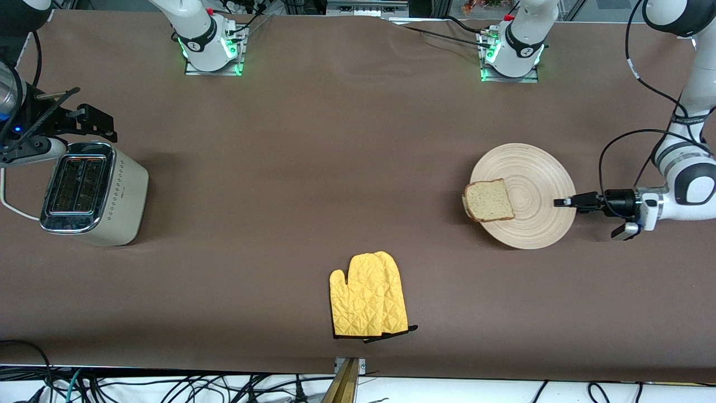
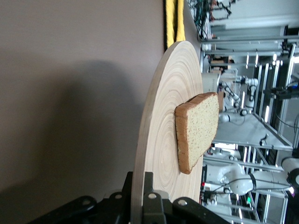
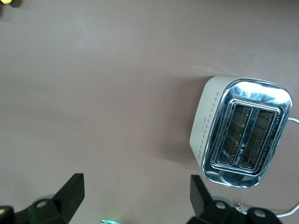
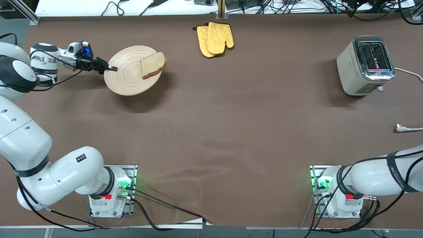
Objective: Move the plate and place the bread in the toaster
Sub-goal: 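Push the wooden plate with the left gripper toward the table's middle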
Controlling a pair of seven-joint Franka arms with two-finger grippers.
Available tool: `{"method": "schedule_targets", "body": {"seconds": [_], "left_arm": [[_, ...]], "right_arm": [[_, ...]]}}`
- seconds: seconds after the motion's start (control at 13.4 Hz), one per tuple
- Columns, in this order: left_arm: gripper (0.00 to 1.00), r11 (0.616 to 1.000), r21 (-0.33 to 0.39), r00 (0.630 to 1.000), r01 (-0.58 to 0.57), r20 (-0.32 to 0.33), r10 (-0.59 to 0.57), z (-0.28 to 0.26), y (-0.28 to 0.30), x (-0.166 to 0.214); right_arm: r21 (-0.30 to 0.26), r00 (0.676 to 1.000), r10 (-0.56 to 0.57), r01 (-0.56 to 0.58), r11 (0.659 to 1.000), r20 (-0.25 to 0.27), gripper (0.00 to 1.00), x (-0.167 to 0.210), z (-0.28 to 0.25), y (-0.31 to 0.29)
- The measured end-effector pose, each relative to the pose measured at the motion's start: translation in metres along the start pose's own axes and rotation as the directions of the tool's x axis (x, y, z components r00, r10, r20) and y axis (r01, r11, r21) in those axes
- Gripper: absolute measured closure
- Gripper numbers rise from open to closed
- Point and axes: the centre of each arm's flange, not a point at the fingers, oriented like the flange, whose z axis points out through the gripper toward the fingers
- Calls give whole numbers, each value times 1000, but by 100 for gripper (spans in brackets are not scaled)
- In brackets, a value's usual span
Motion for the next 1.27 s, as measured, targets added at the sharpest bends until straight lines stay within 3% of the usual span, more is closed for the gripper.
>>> {"method": "schedule_targets", "body": {"seconds": [0.3, 0.45, 0.6, 0.75, 1.05, 1.27], "left_arm": [[91, 995, -31, 987, -96, 129, 100, 113, 63, 61], [91, 992, -59, 981, -114, 150, 122, 176, 87, 79], [91, 992, -40, 976, -118, 181, 123, 226, 94, 85], [91, 994, -13, 980, -107, 170, 107, 266, 90, 88], [91, 999, -37, 994, -36, 103, 40, 335, 76, 83], [91, 1000, 8, 994, -15, 104, 14, 369, 67, 71]], "right_arm": [[0, 1000, 0, 0, 1000, 0, 0, 0, 0, 0], [0, 1000, 0, 0, 1000, 1, 0, 0, 0, 0], [0, 1000, 0, 0, 1000, 1, 0, 0, 0, 0], [0, 1000, 0, 0, 1000, 1, 0, 0, 1, 0], [0, 1000, 1, -1, 1000, 2, 0, 0, 1, 1], [0, 1000, 4, -4, 1000, 3, 0, 0, 1, 2]]}}
